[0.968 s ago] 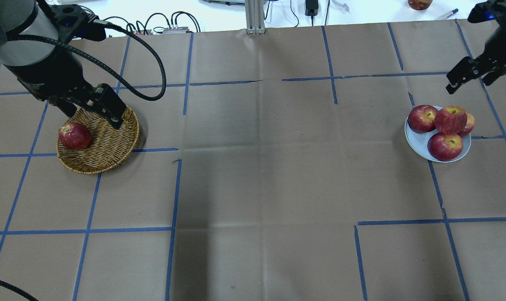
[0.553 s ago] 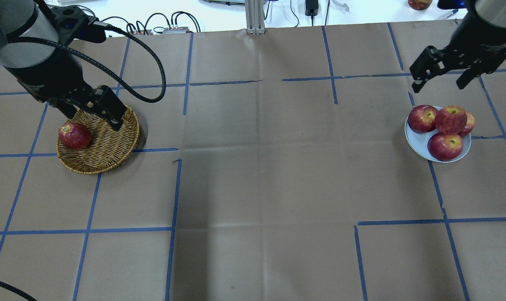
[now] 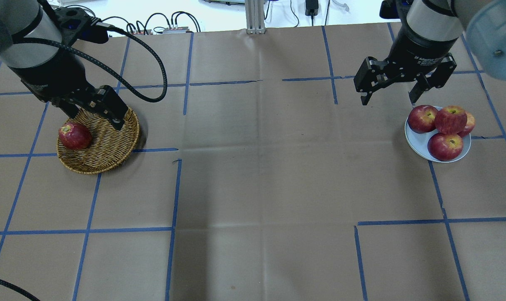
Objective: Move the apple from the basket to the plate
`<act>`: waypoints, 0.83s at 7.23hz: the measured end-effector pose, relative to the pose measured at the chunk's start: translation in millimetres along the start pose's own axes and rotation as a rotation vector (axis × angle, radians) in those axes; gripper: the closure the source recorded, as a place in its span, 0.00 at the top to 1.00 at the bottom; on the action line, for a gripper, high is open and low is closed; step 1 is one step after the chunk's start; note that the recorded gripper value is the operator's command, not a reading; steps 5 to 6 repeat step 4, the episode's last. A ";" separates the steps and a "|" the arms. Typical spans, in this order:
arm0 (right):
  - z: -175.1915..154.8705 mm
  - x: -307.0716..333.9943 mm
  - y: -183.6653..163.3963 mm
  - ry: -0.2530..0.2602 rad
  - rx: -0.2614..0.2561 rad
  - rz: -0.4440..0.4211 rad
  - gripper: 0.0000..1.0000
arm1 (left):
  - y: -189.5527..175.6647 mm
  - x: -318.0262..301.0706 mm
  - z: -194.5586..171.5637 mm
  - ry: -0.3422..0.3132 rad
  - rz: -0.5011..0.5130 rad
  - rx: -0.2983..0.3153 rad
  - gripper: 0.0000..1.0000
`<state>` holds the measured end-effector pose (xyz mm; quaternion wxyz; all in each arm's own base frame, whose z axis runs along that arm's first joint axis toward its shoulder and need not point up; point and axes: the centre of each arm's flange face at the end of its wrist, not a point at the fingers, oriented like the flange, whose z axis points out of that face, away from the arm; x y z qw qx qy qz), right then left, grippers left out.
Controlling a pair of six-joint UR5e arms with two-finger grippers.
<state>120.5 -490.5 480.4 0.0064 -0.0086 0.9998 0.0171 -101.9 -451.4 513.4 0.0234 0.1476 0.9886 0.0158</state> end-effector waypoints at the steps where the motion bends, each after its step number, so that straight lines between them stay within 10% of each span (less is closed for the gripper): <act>1: -0.5 -0.3 0.7 0.001 0.001 -0.003 1.00 | -0.6 -0.2 0.3 0.000 0.000 0.000 0.99; 6: -1.0 -0.2 1.5 0.002 0.002 -0.012 1.00 | -0.7 -0.3 -0.7 0.000 0.001 0.002 0.99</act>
